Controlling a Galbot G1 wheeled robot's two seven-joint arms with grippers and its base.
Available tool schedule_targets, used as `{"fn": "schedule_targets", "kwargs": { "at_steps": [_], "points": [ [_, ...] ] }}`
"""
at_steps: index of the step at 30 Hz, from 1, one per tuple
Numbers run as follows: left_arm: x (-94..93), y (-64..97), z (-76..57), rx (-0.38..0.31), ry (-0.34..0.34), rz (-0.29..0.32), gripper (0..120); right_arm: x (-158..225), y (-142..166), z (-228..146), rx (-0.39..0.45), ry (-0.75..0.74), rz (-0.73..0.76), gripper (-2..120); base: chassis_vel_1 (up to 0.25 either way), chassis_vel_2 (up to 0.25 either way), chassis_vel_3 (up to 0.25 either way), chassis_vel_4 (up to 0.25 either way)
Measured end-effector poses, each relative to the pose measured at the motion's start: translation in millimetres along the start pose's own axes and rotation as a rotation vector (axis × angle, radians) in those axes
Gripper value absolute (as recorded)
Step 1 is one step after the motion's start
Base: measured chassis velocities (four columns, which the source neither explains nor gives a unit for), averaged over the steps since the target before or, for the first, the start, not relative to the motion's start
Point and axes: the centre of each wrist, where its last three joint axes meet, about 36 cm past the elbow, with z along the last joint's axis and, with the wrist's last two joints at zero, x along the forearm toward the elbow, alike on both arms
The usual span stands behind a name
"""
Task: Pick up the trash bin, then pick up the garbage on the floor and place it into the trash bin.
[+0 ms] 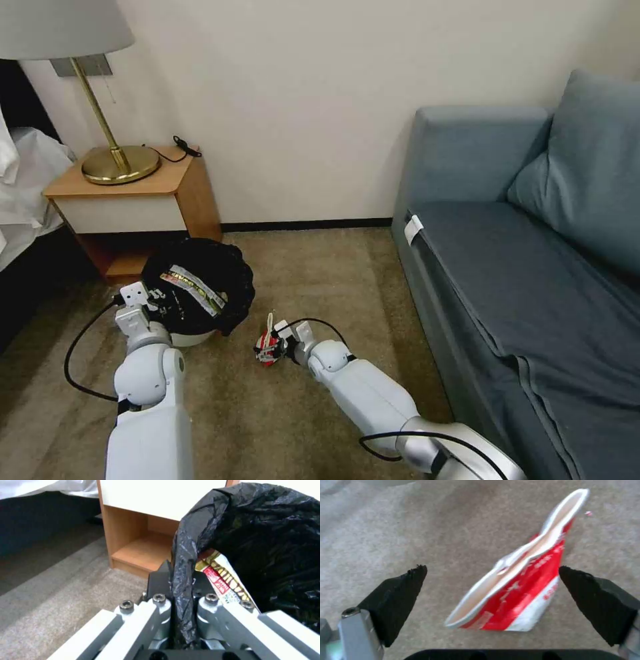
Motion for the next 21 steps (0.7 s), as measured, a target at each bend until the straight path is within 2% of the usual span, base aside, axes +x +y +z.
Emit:
{"fn": "schedule_targets", "kwargs": {
  "at_steps": [16, 21],
  "points": [
    [2.4, 1.4, -0.3, -0.004, -0.003, -0.005, 4, -1, 1, 18, 0.0, 0.005, -0.042, 98, 0.0, 0.0, 0.0, 0.0],
    [3.6, 3.9, -1.0, -0.004, -0.006, -0.011, 4, -1, 1, 24, 0.011, 0.004, -0.051, 79, 0.0, 0.0, 0.0, 0.0]
  ]
}}
